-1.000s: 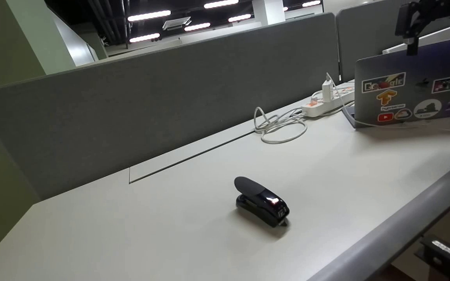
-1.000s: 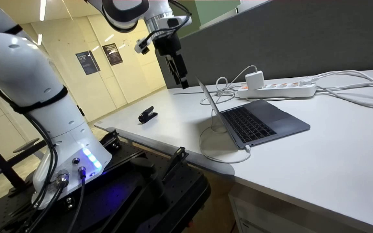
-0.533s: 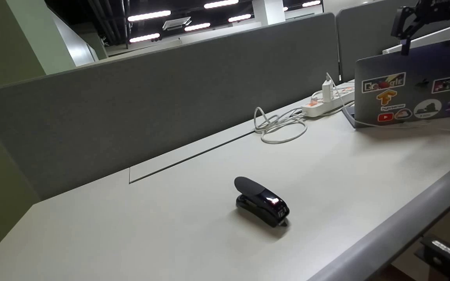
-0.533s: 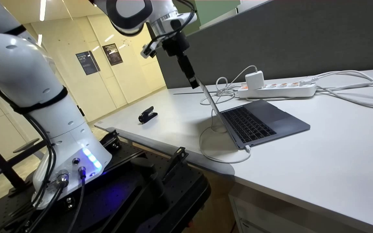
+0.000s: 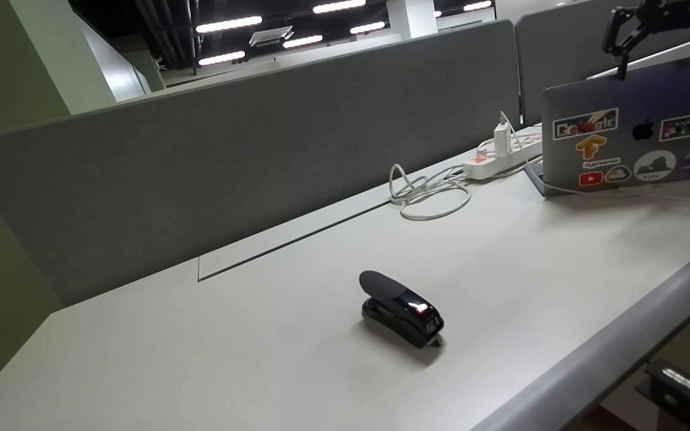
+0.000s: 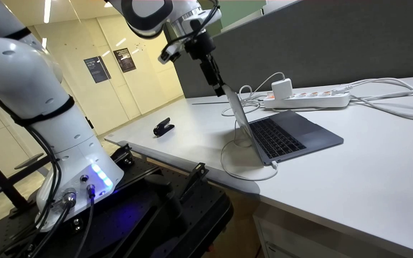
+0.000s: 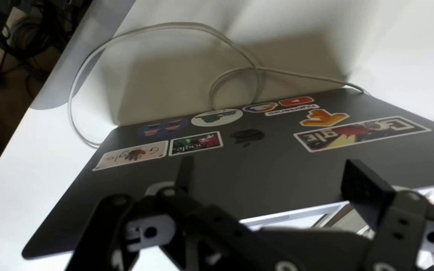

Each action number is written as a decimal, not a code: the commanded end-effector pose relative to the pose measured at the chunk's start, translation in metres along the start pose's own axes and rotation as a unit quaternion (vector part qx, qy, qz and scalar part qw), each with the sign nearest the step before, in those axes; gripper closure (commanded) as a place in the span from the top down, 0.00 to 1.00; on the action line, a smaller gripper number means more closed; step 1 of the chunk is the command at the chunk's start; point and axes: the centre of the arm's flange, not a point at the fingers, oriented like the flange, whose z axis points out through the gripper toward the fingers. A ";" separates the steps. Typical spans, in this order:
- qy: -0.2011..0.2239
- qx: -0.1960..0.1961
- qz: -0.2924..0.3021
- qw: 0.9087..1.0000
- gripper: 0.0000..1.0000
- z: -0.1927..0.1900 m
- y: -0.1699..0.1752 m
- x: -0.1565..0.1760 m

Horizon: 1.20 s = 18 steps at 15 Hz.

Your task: Close the laptop.

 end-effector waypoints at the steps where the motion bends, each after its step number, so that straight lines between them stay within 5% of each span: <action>1: 0.002 -0.018 0.040 0.999 1.00 0.002 -0.001 0.026; 10: -0.047 -0.056 -0.082 0.994 1.00 0.023 0.005 0.069; 18: -0.029 -0.075 -0.135 0.988 1.00 0.014 0.027 0.131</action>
